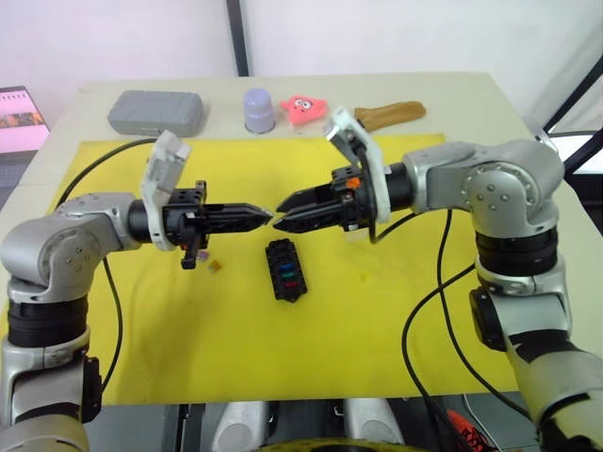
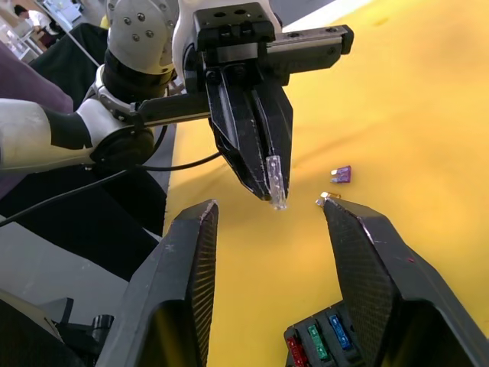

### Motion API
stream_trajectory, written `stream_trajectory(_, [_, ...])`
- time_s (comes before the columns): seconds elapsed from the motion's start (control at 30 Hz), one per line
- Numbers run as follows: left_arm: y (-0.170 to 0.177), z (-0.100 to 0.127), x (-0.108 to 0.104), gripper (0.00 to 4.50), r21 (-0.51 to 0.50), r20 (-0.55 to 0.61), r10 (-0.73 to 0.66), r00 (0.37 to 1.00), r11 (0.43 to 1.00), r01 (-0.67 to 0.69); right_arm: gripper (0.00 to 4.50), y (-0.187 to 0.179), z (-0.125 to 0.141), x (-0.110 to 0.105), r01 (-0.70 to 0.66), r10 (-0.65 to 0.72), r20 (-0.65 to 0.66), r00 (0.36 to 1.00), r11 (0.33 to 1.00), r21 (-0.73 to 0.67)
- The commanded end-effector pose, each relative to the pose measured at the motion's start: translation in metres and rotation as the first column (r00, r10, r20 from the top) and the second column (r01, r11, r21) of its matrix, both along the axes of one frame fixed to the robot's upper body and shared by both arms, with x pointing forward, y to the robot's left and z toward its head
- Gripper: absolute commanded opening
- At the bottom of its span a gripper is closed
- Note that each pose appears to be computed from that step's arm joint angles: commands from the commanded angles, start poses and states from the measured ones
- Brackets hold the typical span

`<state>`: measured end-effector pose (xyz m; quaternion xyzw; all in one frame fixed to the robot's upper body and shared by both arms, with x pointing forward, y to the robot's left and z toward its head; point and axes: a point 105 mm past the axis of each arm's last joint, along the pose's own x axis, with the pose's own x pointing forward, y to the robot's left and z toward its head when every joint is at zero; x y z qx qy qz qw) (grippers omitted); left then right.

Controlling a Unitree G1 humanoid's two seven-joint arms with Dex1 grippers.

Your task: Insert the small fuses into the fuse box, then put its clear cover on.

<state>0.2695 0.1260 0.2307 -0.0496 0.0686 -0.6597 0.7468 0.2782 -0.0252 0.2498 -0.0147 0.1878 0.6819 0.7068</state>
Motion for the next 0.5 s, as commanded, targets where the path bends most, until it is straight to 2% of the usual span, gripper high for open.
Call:
stream_trajectory(0.03, [0.0015,0.0056,-0.0018,0.0,-0.002,0.03,-0.004,1.0,1.0,0.004,0.95,0.0026,0.0119,-0.0047,-0.026,0.026,0.037,0.999,1.0,0.017])
stream_trajectory(0.5, [-0.0003,0.0085,-0.0016,0.0,-0.006,0.033,-0.009,0.999,1.0,0.009,0.95,0.0046,0.0089,-0.0067,-0.032,0.031,0.041,0.999,0.999,0.012])
